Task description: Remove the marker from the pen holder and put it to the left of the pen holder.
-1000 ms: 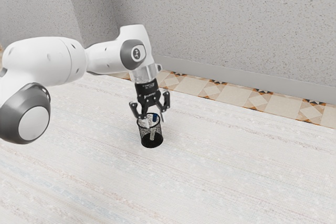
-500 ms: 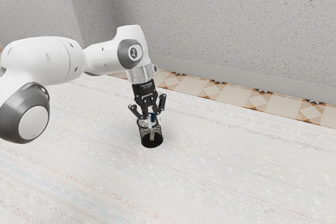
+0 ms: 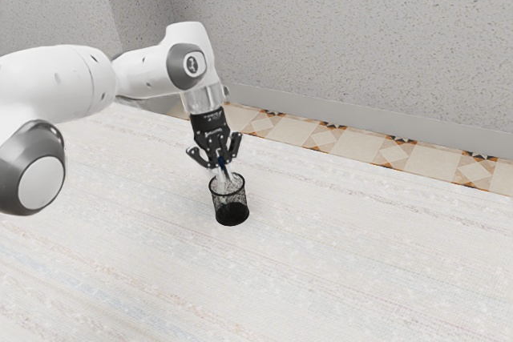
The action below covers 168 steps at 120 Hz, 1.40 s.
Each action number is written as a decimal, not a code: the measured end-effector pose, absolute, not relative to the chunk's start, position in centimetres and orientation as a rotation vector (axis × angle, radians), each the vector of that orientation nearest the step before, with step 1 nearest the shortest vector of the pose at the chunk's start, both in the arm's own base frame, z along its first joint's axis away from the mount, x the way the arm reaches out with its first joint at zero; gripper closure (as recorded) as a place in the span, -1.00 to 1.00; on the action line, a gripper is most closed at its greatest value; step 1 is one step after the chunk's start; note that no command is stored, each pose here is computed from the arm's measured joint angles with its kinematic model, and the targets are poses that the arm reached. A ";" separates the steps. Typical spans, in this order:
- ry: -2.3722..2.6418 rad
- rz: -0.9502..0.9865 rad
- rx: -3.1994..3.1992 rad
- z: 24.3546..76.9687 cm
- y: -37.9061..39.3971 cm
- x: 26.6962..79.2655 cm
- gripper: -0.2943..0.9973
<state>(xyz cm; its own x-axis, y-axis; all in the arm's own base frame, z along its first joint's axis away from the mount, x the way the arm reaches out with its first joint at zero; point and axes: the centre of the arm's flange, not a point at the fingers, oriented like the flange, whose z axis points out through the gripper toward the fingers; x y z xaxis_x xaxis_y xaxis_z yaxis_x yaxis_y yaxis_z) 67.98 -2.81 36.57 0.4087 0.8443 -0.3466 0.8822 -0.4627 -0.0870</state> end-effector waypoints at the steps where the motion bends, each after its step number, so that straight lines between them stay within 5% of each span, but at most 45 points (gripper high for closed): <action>1: 1.565 -0.523 2.543 36.8 -2.8 68.0 0.61; 50: 1.616 -0.392 2.533 48.0 1.0 65.0 0.63; 123: 2.182 -1.176 2.357 33.8 13.9 60.5 0.64; 168: 2.277 -1.257 2.291 31.9 14.9 59.2 0.51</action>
<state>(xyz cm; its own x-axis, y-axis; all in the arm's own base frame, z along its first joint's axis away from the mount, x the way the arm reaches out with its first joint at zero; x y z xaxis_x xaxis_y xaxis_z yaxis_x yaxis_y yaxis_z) 59.24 14.94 31.95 -0.0969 0.9615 -0.2573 0.7300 -0.1071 -0.6750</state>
